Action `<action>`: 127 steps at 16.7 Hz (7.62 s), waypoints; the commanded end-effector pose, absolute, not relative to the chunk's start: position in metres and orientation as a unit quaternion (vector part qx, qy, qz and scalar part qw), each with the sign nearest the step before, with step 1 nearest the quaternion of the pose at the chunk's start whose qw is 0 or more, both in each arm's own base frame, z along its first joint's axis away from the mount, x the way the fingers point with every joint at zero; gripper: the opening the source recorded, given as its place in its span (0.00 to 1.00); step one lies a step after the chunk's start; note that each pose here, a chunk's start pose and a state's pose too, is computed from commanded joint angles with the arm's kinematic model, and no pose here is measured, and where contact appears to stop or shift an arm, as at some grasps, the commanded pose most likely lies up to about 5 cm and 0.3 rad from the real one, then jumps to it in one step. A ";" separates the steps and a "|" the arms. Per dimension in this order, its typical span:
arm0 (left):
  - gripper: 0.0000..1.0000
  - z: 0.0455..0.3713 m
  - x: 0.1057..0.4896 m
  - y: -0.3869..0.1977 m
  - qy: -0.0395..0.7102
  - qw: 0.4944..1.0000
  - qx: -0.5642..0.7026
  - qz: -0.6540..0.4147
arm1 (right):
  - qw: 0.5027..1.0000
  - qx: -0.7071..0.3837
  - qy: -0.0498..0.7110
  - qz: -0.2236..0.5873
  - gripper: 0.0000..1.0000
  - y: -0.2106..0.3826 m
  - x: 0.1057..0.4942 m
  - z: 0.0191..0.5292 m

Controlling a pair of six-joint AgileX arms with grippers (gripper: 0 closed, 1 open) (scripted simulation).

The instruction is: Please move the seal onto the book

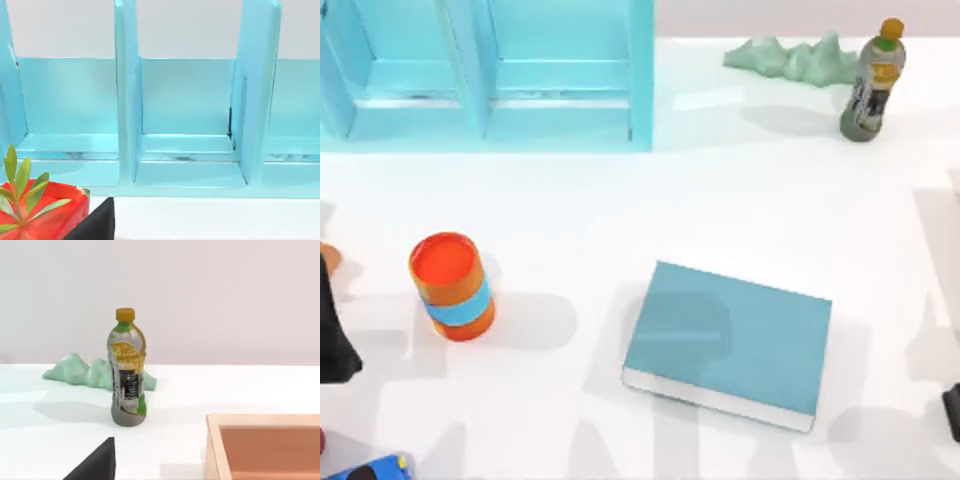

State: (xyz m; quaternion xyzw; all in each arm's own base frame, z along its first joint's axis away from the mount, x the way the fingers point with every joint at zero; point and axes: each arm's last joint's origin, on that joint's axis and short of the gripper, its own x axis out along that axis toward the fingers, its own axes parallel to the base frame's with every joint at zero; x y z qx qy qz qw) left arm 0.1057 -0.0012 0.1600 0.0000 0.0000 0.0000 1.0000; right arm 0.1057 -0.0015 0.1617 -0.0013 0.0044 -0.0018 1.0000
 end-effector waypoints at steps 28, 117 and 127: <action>1.00 0.160 0.106 -0.001 0.000 1.000 0.000 0.000 | 0.709 0.003 0.706 -0.004 1.00 -0.147 0.336 0.232; 1.00 0.160 0.106 -0.001 0.000 1.000 0.000 0.000 | 0.708 0.008 0.706 -0.006 0.00 0.250 0.295 0.196; 1.00 0.160 0.106 -0.001 0.000 1.000 0.000 0.000 | 0.708 0.005 0.706 -0.006 0.23 0.251 0.294 0.199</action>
